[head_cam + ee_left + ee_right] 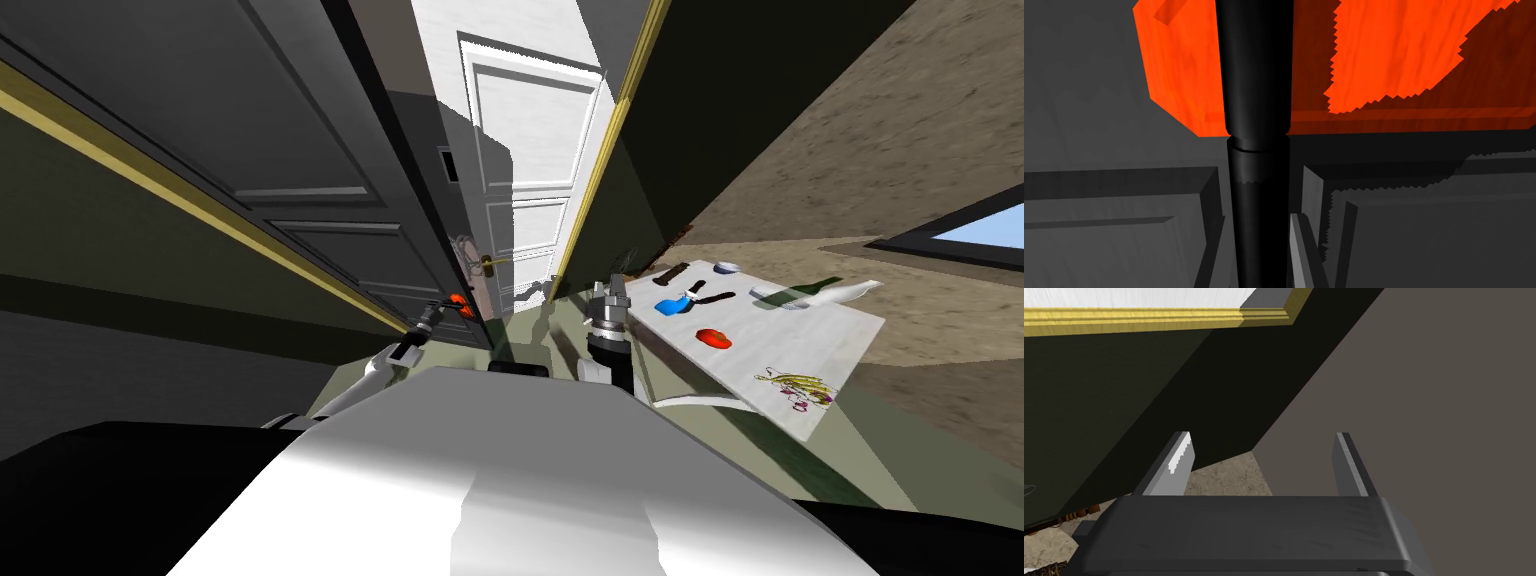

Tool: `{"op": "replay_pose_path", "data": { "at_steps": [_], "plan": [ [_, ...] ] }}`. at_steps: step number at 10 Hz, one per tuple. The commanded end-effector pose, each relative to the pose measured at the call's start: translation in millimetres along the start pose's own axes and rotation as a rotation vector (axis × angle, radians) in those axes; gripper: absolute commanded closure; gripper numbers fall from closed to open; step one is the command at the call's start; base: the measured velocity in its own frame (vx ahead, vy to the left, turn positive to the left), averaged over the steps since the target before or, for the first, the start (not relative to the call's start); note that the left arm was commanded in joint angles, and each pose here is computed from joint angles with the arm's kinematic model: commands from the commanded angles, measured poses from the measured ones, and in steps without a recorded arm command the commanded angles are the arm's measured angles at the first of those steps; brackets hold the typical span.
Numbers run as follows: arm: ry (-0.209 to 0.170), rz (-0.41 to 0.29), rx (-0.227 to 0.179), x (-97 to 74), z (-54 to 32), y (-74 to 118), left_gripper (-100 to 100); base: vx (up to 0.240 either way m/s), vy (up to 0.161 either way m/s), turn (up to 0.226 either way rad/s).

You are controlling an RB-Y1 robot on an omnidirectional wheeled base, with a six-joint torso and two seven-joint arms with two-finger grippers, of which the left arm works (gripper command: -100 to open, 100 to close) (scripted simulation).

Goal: Pull the door open

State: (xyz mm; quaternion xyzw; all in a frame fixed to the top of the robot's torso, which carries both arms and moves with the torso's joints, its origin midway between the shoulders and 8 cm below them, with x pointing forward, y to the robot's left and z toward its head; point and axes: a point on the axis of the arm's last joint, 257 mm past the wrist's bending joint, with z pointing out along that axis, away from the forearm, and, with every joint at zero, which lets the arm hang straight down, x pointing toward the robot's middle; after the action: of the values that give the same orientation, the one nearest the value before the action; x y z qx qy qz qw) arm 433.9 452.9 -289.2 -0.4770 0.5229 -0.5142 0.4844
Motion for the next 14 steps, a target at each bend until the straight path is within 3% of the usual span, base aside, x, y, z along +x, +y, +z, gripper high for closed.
{"op": "replay_pose_path", "data": {
  "at_steps": [1, 5, 6, 7, 14],
  "plan": [
    [0.032, -0.008, 0.001, 10.6, -7.0, 3.0, 100, -0.227, 0.105, -0.167],
    [0.075, -0.014, 0.003, 15.4, -23.0, 3.2, 100, -0.208, 0.094, -0.152],
    [0.054, -0.005, 0.002, 5.5, -20.5, 1.7, 100, -0.085, 0.042, -0.001],
    [0.07, -0.006, -0.001, 5.8, -29.0, 4.0, 100, -0.156, 0.077, -0.15],
    [0.136, -0.015, 0.003, 9.1, -55.1, 3.5, 100, -0.213, 0.097, -0.163]
  ]
}}
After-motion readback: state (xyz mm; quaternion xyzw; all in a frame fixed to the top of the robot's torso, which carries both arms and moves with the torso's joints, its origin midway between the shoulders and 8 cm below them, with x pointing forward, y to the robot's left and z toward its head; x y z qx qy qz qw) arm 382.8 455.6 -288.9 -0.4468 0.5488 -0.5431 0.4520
